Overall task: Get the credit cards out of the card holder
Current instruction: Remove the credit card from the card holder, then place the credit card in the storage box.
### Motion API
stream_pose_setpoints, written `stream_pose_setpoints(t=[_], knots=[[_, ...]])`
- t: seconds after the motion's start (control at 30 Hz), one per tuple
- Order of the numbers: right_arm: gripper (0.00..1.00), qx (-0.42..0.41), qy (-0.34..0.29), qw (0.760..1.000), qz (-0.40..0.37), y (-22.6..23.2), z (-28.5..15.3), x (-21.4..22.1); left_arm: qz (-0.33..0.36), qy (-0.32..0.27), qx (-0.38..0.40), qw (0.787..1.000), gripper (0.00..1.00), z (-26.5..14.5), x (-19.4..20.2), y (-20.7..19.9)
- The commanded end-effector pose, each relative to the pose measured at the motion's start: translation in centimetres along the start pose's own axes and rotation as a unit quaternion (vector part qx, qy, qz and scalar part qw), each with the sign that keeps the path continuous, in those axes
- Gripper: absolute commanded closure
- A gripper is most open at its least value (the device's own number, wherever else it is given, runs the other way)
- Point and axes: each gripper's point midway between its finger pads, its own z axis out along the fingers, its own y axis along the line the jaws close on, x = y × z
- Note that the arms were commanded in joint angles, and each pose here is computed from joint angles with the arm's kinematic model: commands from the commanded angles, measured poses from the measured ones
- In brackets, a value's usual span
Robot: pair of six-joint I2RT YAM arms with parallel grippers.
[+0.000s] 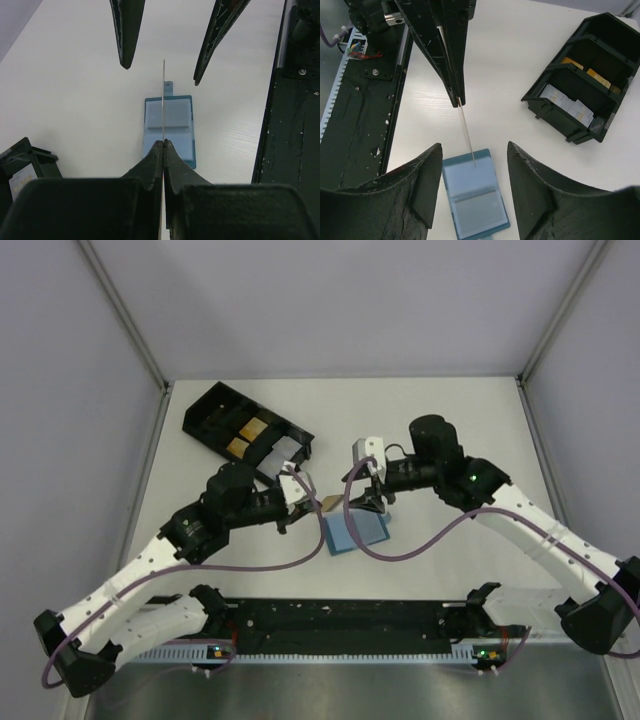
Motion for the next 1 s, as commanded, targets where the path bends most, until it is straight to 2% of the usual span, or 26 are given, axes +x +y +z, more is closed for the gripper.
stream_pose_setpoints(t=[0.0,0.13,0.2,0.27,0.3,0.33,0.4,0.43,0.47,0.5,0.53,0.6,0.73,0.8,0.87,0.97], knots=[[0.47,-0.028,-0.015,0.998,-0.049,0.3,0.7,-2.0,0.034,-0.027,0.022,0.999,1.0,-0.4,-2.6,-0.3],[0.61,-0.048,-0.012,0.997,-0.053,0.9,1.7,-1.9,0.038,-0.031,0.029,0.998,1.0,-0.4,-3.1,-0.5],[0.75,-0.054,-0.008,0.997,-0.058,1.2,2.1,-1.8,0.038,-0.031,0.029,0.998,1.0,-0.5,-3.2,-0.5],[0.97,-0.048,-0.001,0.997,-0.064,1.1,2.3,-1.5,0.03,-0.031,0.019,0.999,1.0,-0.7,-3.4,-0.3],[1.0,-0.04,0.002,0.997,-0.071,0.9,2.1,-1.4,0.023,-0.032,0.008,0.999,1.0,-0.8,-3.5,0.0],[1.0,-0.034,0.008,0.996,-0.078,0.8,2.1,-1.1,0.013,-0.035,-0.006,0.999,0.93,-1.1,-3.6,0.3],[1.0,-0.007,0.012,0.996,-0.093,0.2,1.9,-1.0,-0.023,-0.044,-0.047,0.998,0.72,-1.6,-3.9,1.3],[1.0,0.013,0.01,0.995,-0.101,-0.2,1.7,-1.1,-0.046,-0.052,-0.072,0.995,0.61,-2.0,-4.1,1.9],[1.0,0.035,0.006,0.993,-0.109,-0.6,1.4,-1.2,-0.063,-0.062,-0.091,0.992,0.45,-2.3,-4.2,2.3],[1.0,0.058,0.005,0.991,-0.116,-1.1,1.4,-0.8,-0.088,-0.072,-0.117,0.987,0.34,-2.7,-4.1,2.8],[1.0,0.086,-0.003,0.988,-0.127,-1.6,1.0,-1.0,-0.125,-0.084,-0.145,0.978,0.27,-3.2,-4.2,3.5],[1.0,0.146,-0.018,0.977,-0.153,-2.9,0.2,-1.4,-0.208,-0.13,-0.194,0.95,0.22,-4.2,-4.8,4.7],[1.0,0.233,-0.044,0.948,-0.213,-3.9,-0.7,-2.4,-0.38,-0.201,-0.25,0.868,0.15,-5.4,-4.5,6.2],[1.0,0.266,-0.043,0.932,-0.244,-4.1,-0.9,-2.6,-0.461,-0.221,-0.252,0.822,0.15,-5.3,-4.1,6.3],[1.0,0.287,-0.041,0.919,-0.268,-4.0,-0.7,-2.5,-0.513,-0.237,-0.239,0.79,0.15,-4.9,-4.2,6.2],[1.0,0.311,-0.037,0.898,-0.309,-3.5,-0.3,-2.6,-0.555,-0.248,-0.211,0.765,0.14,-3.9,-5.1,6.1]])
